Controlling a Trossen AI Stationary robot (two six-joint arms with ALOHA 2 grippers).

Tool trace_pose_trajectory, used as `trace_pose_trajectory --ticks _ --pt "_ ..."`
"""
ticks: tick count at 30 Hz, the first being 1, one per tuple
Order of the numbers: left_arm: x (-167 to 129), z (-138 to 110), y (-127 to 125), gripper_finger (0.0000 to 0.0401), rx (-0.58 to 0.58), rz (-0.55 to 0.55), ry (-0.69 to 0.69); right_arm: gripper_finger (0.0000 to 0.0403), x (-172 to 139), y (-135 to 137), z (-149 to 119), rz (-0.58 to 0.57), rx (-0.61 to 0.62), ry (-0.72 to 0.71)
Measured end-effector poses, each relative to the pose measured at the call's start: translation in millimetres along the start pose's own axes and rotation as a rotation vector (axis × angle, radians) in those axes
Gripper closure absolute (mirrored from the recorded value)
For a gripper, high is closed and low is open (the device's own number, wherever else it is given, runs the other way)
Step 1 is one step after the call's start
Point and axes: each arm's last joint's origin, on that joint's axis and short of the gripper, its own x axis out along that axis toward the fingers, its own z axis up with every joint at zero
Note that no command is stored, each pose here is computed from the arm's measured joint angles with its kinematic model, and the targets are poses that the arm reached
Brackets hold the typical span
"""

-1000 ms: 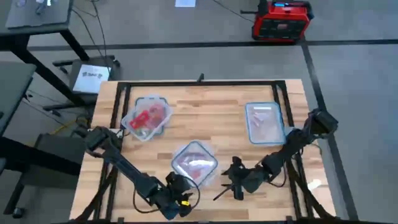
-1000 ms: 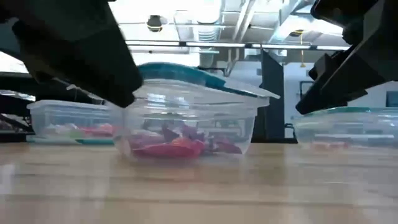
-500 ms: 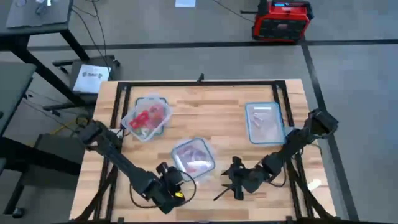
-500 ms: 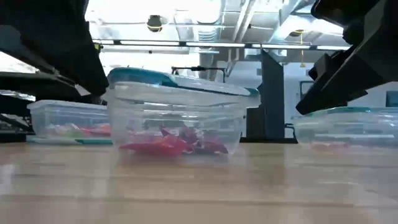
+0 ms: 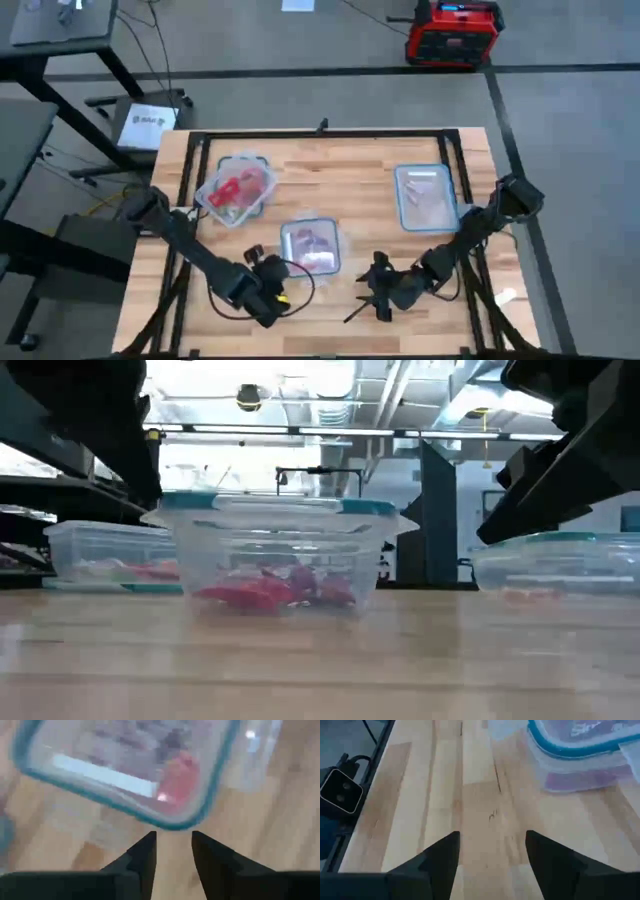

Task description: Sort candy

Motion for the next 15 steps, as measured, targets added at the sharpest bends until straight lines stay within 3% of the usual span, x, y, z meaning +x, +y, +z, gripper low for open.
trace_pose_trajectory --ticks 15 --pt "-20 17 -3 0.0293 0.109 0.033 -0.01 0.0188 -19 -2 17 0.008 -0.028 -0.056"
